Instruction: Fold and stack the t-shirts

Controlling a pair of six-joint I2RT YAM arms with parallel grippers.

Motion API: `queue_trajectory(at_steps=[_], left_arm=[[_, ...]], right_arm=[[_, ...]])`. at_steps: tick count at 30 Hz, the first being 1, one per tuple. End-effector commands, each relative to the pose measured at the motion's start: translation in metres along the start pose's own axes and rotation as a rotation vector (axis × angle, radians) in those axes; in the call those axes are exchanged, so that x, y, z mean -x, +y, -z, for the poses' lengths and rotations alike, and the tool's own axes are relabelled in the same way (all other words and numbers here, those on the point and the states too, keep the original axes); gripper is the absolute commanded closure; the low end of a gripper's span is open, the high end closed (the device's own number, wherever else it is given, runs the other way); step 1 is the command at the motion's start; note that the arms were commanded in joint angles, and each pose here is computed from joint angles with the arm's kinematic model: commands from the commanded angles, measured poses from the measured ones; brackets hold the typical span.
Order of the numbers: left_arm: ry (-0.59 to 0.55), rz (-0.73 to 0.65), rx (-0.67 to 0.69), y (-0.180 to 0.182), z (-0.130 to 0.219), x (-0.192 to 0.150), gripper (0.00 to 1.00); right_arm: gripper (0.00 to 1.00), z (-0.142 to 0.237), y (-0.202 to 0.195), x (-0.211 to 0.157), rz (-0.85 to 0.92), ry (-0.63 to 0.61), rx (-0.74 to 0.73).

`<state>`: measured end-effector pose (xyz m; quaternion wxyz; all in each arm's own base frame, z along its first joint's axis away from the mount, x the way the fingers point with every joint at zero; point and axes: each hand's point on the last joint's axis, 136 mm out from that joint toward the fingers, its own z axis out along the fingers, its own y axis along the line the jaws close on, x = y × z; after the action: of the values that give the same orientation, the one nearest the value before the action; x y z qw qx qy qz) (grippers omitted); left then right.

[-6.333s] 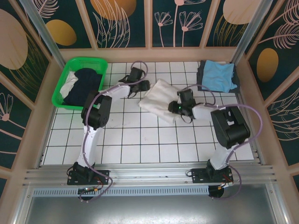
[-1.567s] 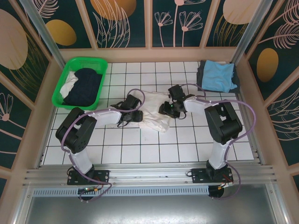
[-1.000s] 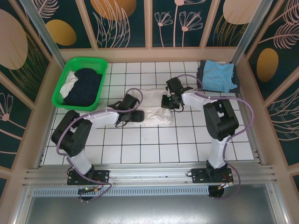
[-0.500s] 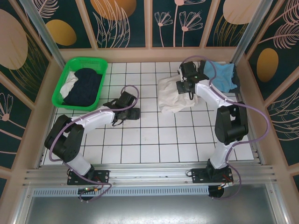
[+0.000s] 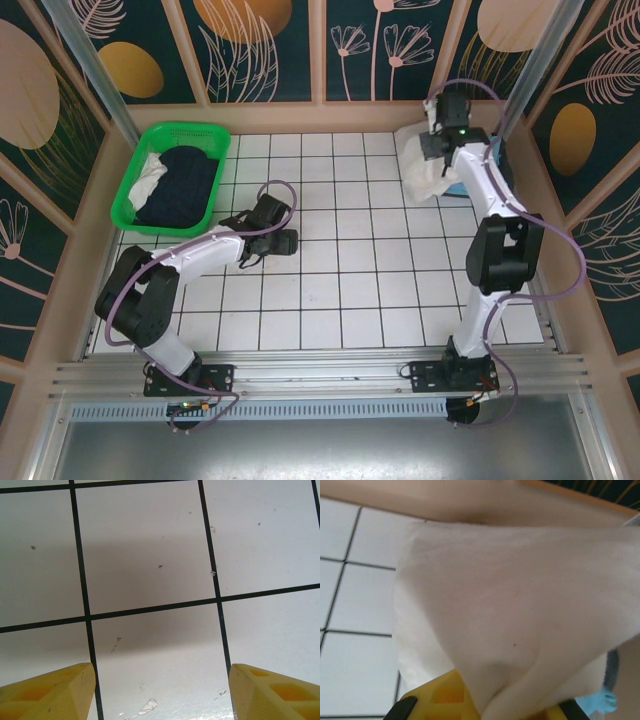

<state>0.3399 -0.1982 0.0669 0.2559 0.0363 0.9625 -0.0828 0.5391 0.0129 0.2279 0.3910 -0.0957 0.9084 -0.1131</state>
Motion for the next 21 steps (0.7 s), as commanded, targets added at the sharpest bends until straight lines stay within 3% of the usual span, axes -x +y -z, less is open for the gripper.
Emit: queue_trajectory(at_steps=[1,14,21], left_arm=[[0.007,-0.017,0.036,0.007,-0.003,0.003,0.29],[0.014,-0.005,0.071,0.018,0.003,-0.005,0.28],[0.01,-0.002,0.077,0.018,0.008,0.001,0.28]], right_arm=[[1.0,-0.017,-0.024,0.004,-0.021,-0.008,0.038],[1.0,-0.087,-0.099,-0.047,-0.146,0.0,0.027],[1.0,-0.098,-0.144,-0.063,-0.204,-0.006,-0.033]])
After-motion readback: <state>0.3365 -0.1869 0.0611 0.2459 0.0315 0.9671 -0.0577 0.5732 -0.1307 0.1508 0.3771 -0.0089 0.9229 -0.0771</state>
